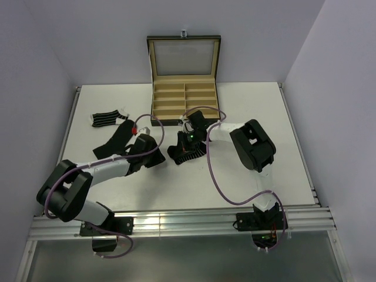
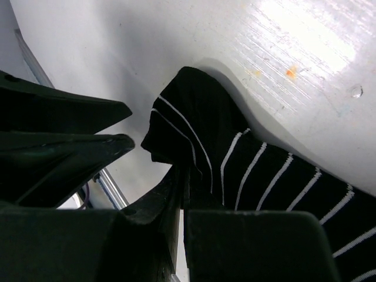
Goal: Roll the socks
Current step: Roll the sock at the center of the board.
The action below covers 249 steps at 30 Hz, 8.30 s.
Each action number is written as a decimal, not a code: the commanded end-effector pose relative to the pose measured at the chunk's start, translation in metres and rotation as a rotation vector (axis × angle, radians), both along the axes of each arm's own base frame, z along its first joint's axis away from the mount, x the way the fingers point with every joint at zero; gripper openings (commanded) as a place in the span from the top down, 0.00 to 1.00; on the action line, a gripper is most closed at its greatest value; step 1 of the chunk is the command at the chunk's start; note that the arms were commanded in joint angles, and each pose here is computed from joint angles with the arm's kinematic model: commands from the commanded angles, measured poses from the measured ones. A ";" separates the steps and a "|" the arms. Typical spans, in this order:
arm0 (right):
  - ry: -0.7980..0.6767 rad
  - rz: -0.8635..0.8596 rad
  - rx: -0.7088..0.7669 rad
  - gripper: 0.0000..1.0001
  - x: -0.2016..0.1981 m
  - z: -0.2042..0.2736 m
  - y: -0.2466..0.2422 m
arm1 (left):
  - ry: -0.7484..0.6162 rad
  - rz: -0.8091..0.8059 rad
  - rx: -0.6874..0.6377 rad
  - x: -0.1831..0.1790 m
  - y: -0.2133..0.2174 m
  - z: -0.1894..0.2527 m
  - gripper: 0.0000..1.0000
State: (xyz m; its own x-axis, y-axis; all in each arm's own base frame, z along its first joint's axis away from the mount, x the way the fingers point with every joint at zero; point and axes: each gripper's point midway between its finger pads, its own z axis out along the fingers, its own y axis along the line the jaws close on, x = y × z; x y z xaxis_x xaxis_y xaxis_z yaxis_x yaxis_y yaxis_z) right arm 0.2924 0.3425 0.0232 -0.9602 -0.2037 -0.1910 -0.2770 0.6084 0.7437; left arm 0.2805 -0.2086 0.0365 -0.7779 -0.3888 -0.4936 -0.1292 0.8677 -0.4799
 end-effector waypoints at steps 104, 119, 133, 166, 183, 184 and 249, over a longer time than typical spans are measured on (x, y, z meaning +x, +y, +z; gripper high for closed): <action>-0.859 0.027 -0.369 0.63 -0.008 0.001 0.009 | 0.211 0.118 0.107 0.017 -0.013 -0.053 0.73; -0.734 0.006 -0.334 1.00 -0.012 0.005 0.007 | 0.134 0.166 0.067 0.021 -0.007 -0.031 0.54; -0.271 -0.097 0.033 1.00 -0.007 0.017 -0.002 | -0.014 0.153 -0.076 0.006 -0.001 0.009 0.41; -0.003 -0.182 0.184 1.00 0.005 0.005 -0.012 | 0.053 0.064 -0.045 0.028 -0.031 -0.020 0.62; -0.031 -0.201 0.092 0.84 0.008 -0.003 -0.021 | 0.201 0.134 0.127 0.027 -0.015 -0.053 0.70; -0.037 -0.205 0.083 0.79 0.008 -0.003 -0.023 | 0.208 0.134 0.132 0.026 -0.014 -0.055 0.71; -0.317 -0.169 -0.041 1.00 0.007 0.016 -0.018 | 0.075 0.139 0.026 0.019 -0.017 -0.010 0.42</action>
